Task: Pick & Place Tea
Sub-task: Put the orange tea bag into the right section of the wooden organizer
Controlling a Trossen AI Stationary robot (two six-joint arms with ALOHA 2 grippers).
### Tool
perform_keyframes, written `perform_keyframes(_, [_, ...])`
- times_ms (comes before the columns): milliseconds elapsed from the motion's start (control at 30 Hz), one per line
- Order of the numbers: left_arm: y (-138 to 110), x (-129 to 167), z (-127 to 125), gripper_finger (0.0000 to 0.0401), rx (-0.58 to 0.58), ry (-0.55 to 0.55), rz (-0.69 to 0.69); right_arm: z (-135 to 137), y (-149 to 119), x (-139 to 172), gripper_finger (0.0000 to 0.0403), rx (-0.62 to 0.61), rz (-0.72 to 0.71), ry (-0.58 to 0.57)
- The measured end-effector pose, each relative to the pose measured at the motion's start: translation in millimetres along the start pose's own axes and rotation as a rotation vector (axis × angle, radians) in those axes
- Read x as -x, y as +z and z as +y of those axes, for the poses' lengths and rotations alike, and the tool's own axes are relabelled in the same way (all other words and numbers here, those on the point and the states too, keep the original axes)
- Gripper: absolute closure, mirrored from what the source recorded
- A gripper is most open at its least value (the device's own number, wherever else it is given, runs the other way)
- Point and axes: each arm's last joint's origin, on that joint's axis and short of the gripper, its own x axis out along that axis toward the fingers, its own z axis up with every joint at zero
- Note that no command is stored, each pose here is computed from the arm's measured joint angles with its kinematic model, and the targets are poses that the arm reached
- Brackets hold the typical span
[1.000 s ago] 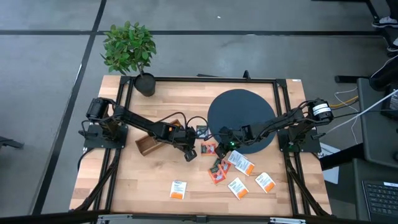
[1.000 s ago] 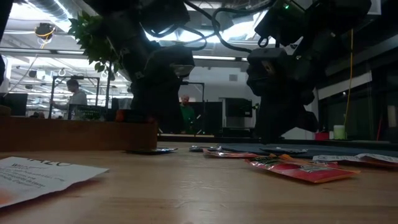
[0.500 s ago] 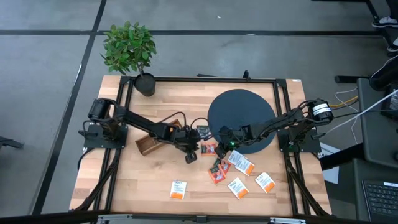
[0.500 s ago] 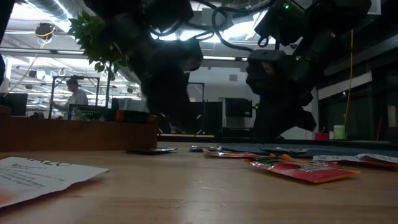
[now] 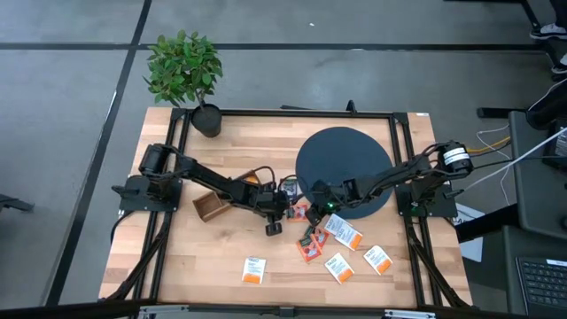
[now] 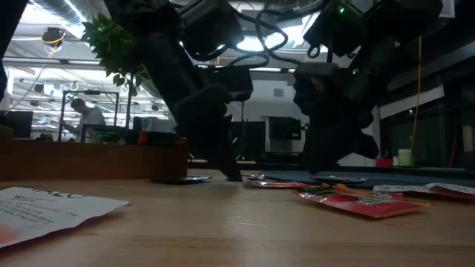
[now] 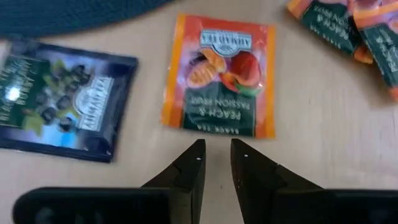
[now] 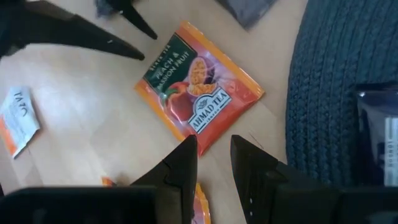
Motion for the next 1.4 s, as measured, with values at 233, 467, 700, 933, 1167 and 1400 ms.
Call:
perform_keyframes(233, [-3.0, -0.1, 1.4, 0.0324, -0.022, 0.008, 0.041, -5.1, -3.4, -19.2, 0.0304, -0.064, 0.010, -0.021])
perform_keyframes(467, [-2.6, -1.8, 1.7, 0.0281, 0.042, -0.006, 0.043, -5.8, -3.7, -20.9, 0.0304, -0.059, 0.002, -0.029])
perform_keyframes(700, [1.4, -6.4, 13.6, 0.0246, 0.358, -0.070, 0.071, -2.5, -1.0, -22.2, 0.0304, -0.055, -0.036, 0.008])
perform_keyframes(933, [7.4, -9.3, 28.0, 0.0244, 0.670, -0.139, 0.095, -2.5, -0.2, -23.0, 0.0304, -0.054, -0.060, 0.001])
perform_keyframes(1167, [7.6, -10.1, 30.3, 0.0244, 0.712, -0.139, 0.098, 0.2, 2.0, -31.0, 0.0304, -0.057, -0.079, 0.024])
perform_keyframes(1400, [6.3, -10.6, 30.1, 0.0271, 0.692, -0.127, 0.100, 3.0, 3.9, -33.0, 0.0304, -0.034, -0.078, 0.027])
